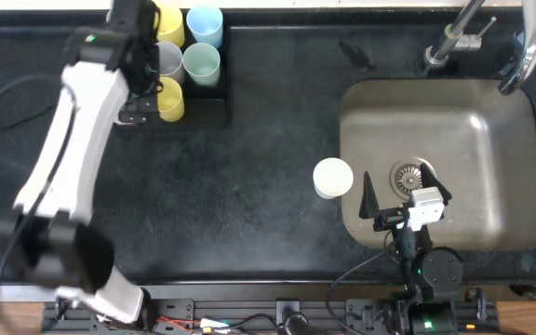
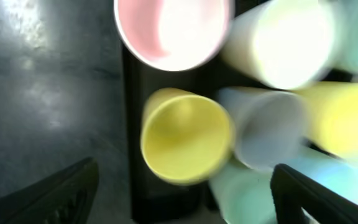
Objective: Store Cups
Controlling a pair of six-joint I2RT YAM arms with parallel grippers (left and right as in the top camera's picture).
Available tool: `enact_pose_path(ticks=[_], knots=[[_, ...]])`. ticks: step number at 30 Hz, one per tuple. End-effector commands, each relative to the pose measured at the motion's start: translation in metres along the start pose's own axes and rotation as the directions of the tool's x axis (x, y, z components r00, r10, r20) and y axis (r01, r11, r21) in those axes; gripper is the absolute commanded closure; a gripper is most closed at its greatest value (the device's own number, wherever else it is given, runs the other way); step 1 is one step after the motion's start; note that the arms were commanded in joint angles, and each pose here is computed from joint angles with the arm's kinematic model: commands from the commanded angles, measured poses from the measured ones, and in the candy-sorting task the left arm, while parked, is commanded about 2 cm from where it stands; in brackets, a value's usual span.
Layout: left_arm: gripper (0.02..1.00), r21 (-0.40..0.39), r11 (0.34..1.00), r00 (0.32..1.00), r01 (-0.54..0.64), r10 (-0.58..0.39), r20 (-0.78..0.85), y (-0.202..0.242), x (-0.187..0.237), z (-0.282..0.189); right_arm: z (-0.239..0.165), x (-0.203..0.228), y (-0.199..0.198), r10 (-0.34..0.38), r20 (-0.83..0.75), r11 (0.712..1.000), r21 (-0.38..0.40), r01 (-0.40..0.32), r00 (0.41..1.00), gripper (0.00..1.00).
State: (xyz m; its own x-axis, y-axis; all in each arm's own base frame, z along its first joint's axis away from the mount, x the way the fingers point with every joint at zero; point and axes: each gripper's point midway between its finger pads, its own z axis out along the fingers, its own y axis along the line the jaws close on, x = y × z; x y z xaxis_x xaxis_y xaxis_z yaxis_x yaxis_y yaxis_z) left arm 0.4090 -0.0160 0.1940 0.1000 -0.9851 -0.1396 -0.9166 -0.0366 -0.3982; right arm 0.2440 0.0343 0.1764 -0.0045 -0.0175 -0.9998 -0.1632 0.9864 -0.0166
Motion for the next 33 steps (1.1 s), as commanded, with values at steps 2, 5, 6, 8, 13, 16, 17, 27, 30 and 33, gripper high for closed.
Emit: enact_pose_path(ticks=[2, 5, 6, 8, 13, 16, 17, 27, 30, 33], knots=[[0.018, 0.300, 0.923, 0.967, -0.240, 0.201, 0.156, -0.036, -0.034, -0.056, 0.000, 0.003, 0.000, -0.006, 0.001, 1.000, 0.000, 0.006, 1.000, 0.005], [0.025, 0.451, 0.654, 0.793, -0.607, 0.471, 0.386, -0.073, -0.038, -0.088, 0.000, 0.003, 0.000, -0.006, 0.001, 1.000, 0.000, 0.006, 1.000, 0.005], [0.025, 0.472, 0.551, 0.725, -0.689, 0.516, 0.456, -0.080, -0.035, -0.097, 0.000, 0.003, 0.000, -0.006, 0.001, 1.000, 0.000, 0.006, 1.000, 0.005], [0.018, 0.469, 0.338, 0.576, -0.816, 0.556, 0.599, -0.084, -0.029, -0.113, 0.000, 0.003, 0.000, -0.006, 0.001, 1.000, 0.000, 0.006, 1.000, 0.005], [0.018, 0.339, 0.108, 0.348, -0.935, 0.474, 0.809, -0.057, -0.031, -0.130, 0.000, 0.003, 0.000, -0.006, 0.001, 1.000, 0.000, 0.006, 1.000, 0.005], [0.018, 0.291, 0.056, 0.292, -0.955, 0.360, 0.886, -0.032, -0.036, -0.145, 0.000, 0.003, 0.000, -0.006, 0.001, 1.000, 0.000, 0.006, 1.000, 0.005], [0.018, 0.280, 0.046, 0.279, -0.959, 0.325, 0.904, -0.024, -0.037, -0.150, 0.000, 0.003, 0.000, -0.006, 0.001, 1.000, 0.000, 0.006, 1.000, 0.005], [0.018, 0.232, 0.030, 0.232, -0.972, 0.230, 0.945, 0.063, -0.043, -0.131, 0.000, 0.003, 0.000, -0.006, 0.001, 1.000, 0.000, 0.006, 1.000, 0.005], [0.020, 0.228, 0.040, 0.232, -0.973, 0.218, 0.948, 0.082, -0.047, -0.122, 0.000, 0.003, 0.000, -0.006, 0.001, 1.000, 0.000, 0.006, 1.000, 0.005], [0.018, 0.227, 0.047, 0.232, -0.973, 0.204, 0.951, 0.100, -0.048, -0.112, 0.000, 0.003, 0.000, -0.006, 0.001, 1.000, 0.000, 0.006, 1.000, 0.007]])
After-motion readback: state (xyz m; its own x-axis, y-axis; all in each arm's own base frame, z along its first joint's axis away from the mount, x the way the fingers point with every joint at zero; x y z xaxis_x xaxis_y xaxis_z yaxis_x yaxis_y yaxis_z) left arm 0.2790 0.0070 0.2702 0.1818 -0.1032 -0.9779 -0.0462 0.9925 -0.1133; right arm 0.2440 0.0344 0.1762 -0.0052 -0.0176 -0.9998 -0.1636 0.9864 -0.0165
